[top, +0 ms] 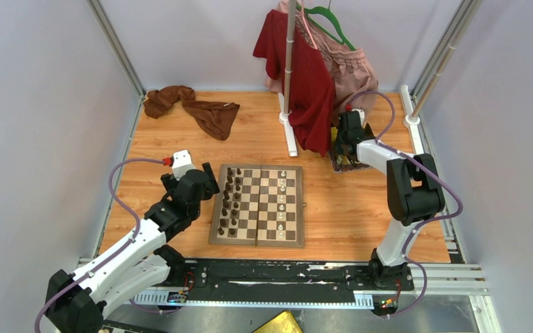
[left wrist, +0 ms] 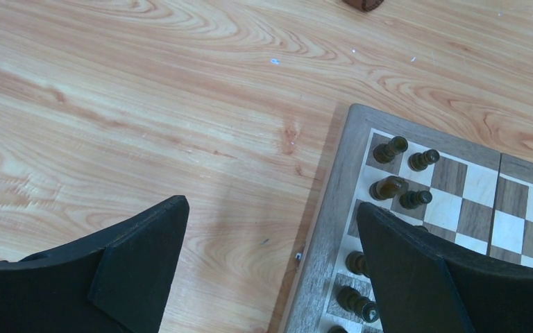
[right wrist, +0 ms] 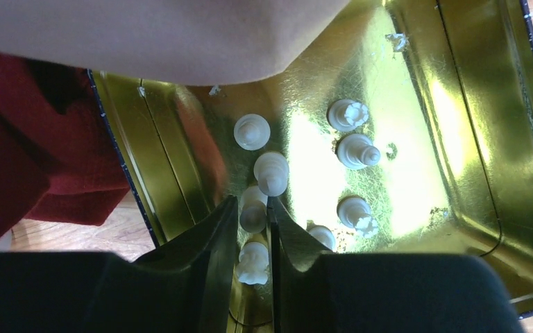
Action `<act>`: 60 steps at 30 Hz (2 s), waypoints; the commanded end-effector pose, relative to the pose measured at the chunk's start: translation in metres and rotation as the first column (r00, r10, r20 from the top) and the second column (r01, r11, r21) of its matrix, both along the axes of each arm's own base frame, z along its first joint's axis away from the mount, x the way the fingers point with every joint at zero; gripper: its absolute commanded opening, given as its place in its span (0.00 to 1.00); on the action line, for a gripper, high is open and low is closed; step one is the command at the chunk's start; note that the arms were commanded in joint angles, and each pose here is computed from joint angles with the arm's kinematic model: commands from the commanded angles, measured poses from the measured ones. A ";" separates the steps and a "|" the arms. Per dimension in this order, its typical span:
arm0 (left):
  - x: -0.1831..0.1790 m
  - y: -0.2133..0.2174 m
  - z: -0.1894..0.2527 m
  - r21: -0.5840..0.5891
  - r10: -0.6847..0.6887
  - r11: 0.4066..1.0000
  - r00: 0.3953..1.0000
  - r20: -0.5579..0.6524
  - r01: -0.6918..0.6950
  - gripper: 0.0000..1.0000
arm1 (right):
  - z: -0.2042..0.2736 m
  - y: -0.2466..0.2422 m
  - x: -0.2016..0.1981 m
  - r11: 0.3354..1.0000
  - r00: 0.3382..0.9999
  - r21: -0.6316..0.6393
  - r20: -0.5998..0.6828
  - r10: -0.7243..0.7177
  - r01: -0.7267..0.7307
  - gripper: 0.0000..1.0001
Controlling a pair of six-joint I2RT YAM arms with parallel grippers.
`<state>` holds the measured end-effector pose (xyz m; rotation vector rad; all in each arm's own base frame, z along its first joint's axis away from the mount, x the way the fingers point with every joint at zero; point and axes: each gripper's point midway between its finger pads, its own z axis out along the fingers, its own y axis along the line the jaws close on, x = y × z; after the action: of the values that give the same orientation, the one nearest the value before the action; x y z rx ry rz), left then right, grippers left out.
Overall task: Set up the chess pieces on the board
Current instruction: Pick up the chess piece from the storage box, then place the chess piece on the chessboard.
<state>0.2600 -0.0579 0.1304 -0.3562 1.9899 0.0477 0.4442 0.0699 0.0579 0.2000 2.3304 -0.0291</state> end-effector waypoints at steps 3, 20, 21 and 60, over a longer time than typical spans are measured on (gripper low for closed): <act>0.009 0.004 0.012 -0.016 0.037 0.999 0.998 0.050 -0.036 1.00 | 0.012 -0.009 0.012 1.000 0.999 -0.001 0.040 -0.028 0.029 0.20; -0.003 0.012 0.017 -0.036 0.048 0.998 0.997 0.065 -0.046 1.00 | 0.038 -0.010 -0.003 1.000 0.997 -0.012 0.075 -0.028 0.029 0.00; -0.004 0.013 0.017 -0.037 0.050 0.998 0.997 0.063 -0.047 1.00 | 0.040 -0.010 -0.004 0.999 0.997 -0.014 0.077 -0.028 0.030 0.00; -0.025 0.012 0.001 -0.131 0.031 0.991 0.998 0.047 -0.024 1.00 | 0.063 0.129 -0.161 0.892 0.891 -0.056 0.062 0.451 -0.448 0.00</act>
<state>0.2352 -0.0484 0.1320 -0.4454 1.9516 -0.0772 0.2999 0.1873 0.1310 -0.2968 2.2156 0.1344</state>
